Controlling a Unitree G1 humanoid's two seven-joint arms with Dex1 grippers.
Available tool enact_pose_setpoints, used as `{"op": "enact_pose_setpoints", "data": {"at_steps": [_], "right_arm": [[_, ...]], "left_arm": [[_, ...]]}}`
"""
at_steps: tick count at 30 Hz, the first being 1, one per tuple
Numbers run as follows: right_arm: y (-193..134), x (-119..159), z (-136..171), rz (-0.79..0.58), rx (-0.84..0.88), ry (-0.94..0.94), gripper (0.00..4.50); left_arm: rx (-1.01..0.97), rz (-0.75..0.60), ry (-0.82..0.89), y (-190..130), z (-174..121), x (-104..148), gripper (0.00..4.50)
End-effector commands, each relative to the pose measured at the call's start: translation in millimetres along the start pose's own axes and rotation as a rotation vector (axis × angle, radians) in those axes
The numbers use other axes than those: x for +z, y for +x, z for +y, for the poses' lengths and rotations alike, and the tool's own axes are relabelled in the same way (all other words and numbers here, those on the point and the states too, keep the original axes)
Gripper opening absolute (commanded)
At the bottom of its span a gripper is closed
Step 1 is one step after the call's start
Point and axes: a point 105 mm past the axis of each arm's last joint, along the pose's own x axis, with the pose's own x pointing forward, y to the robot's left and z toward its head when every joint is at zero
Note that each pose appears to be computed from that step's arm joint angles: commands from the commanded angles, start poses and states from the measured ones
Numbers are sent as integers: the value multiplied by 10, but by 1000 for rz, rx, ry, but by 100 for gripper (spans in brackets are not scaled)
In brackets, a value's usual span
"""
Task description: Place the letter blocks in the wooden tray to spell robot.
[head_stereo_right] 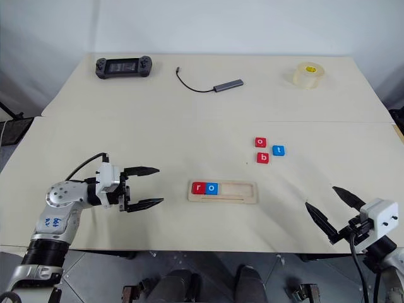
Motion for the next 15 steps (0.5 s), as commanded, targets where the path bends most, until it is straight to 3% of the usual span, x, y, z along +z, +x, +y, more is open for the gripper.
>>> {"op": "enact_pose_setpoints", "data": {"at_steps": [1,4,6,8,11,15], "right_arm": [[82,83,-8,-31,20,-18,450],[498,377,-31,-61,81,-1,450],[735,431,-87,44,83,21,450],[863,342,-110,241,89,5,450],[1193,553,-192,292,44,30,450],[1377,582,-167,367,43,55,450]], "left_arm": [[11,-36,-8,-26,-23,148,448],[60,-62,15,-19,-18,222,448],[81,-75,26,-15,-25,253,448],[94,-76,22,-13,-34,254,448],[131,-72,16,-37,-43,216,448],[162,-76,11,-29,-52,189,448]]}}
